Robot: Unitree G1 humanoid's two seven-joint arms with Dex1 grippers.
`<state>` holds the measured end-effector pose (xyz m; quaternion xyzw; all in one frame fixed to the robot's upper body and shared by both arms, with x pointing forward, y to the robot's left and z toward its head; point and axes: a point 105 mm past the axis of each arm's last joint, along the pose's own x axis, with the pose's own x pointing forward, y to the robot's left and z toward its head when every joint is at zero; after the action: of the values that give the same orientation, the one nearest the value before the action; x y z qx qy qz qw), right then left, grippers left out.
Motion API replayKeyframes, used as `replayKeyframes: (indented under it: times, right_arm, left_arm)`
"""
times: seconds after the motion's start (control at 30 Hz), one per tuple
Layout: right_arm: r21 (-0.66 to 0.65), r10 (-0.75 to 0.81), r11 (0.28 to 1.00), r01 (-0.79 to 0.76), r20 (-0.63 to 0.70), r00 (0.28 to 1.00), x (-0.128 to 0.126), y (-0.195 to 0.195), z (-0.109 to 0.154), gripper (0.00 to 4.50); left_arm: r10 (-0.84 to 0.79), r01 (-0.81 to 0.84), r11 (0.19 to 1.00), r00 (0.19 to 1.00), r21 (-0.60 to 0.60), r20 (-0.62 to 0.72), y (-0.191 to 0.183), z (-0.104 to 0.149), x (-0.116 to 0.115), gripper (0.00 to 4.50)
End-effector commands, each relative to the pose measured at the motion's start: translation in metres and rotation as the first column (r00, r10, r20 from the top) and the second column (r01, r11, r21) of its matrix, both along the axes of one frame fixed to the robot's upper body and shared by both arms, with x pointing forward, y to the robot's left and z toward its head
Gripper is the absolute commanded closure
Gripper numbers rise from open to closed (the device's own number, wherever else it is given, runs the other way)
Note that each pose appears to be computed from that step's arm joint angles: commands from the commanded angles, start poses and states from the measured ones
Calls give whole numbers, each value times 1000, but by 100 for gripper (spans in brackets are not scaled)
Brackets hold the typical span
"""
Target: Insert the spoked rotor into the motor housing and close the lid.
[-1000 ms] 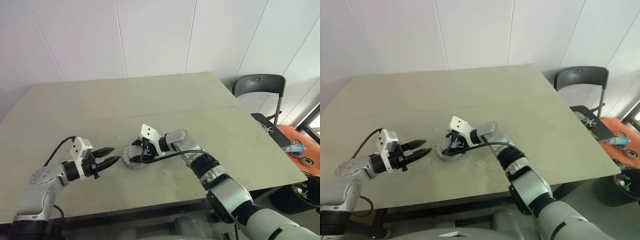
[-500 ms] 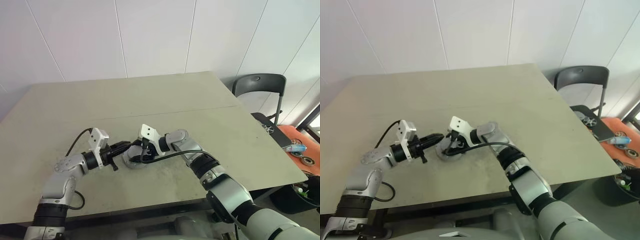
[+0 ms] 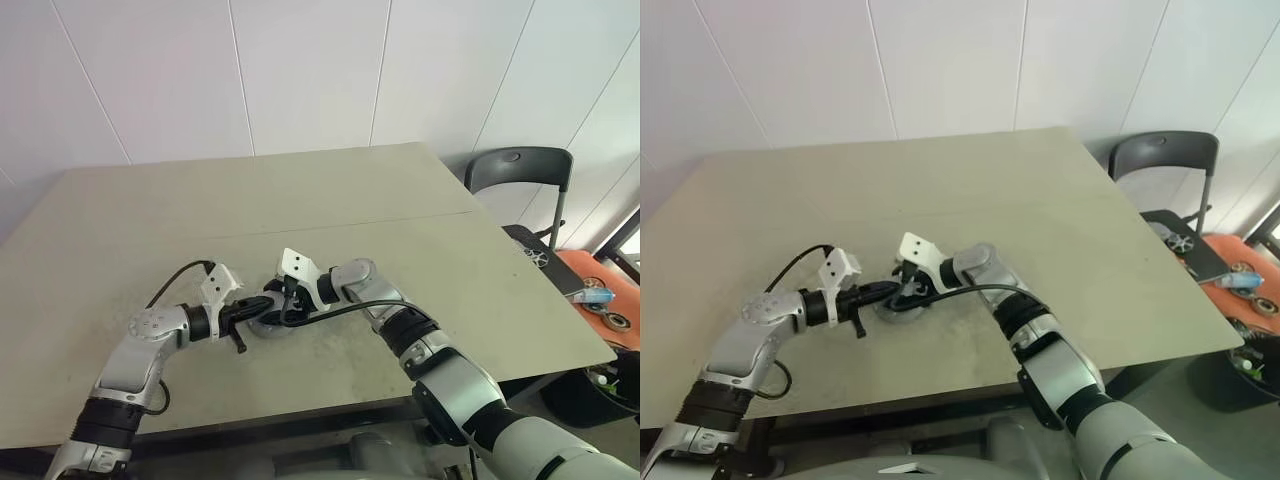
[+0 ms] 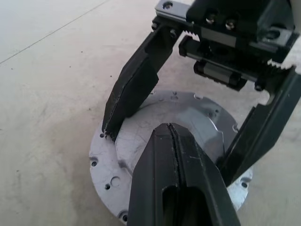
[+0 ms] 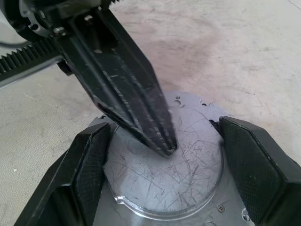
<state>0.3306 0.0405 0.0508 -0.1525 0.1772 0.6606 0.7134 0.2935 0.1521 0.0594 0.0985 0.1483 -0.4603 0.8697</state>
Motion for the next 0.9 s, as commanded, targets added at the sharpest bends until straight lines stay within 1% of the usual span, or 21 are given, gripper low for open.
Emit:
replayKeyframes:
  times: [0.03,0.2,0.23,0.27,0.3,0.47,0.53,0.73,0.8,0.9]
  right_arm:
    - [-114,-25,993,12,-113,993,-9,-20,-34,110]
    - [-64,-20,998,12,-120,993,-8,-17,-25,110]
    - [-52,-20,999,14,-116,993,-7,-16,-22,35]
    - [-41,-24,999,19,-117,993,-6,-15,-20,14]
    - [-35,-27,999,23,-119,993,-5,-15,-18,3]
    - [26,-7,1000,11,-162,987,-5,-15,-5,3]
    - [54,1,999,7,-159,987,-4,-16,3,3]
    - [133,-53,988,74,-153,987,10,-22,24,3]
    - [168,-72,981,101,-170,983,14,-23,31,3]
    - [168,-86,978,122,-208,974,13,-26,32,3]
  left_arm:
    - [-23,21,999,998,-32,-58,-4,-4,-7,448]
    - [-19,18,1000,998,-20,-60,-2,-7,-7,448]
    - [-14,13,1000,999,-23,-52,-2,-6,-6,450]
    - [-13,12,1000,999,-26,-48,-2,-6,-6,450]
    - [-13,11,1000,999,-27,-46,-2,-6,-6,450]
    - [-17,16,999,999,-31,-42,-4,-5,-6,450]
    - [-19,17,999,999,-33,-42,-4,-4,-6,450]
    - [-32,30,999,999,-41,-43,-5,-4,-7,450]
    - [-35,33,999,998,-43,-43,-6,-4,-7,450]
    - [-39,37,998,999,-46,-36,-7,-3,-7,450]
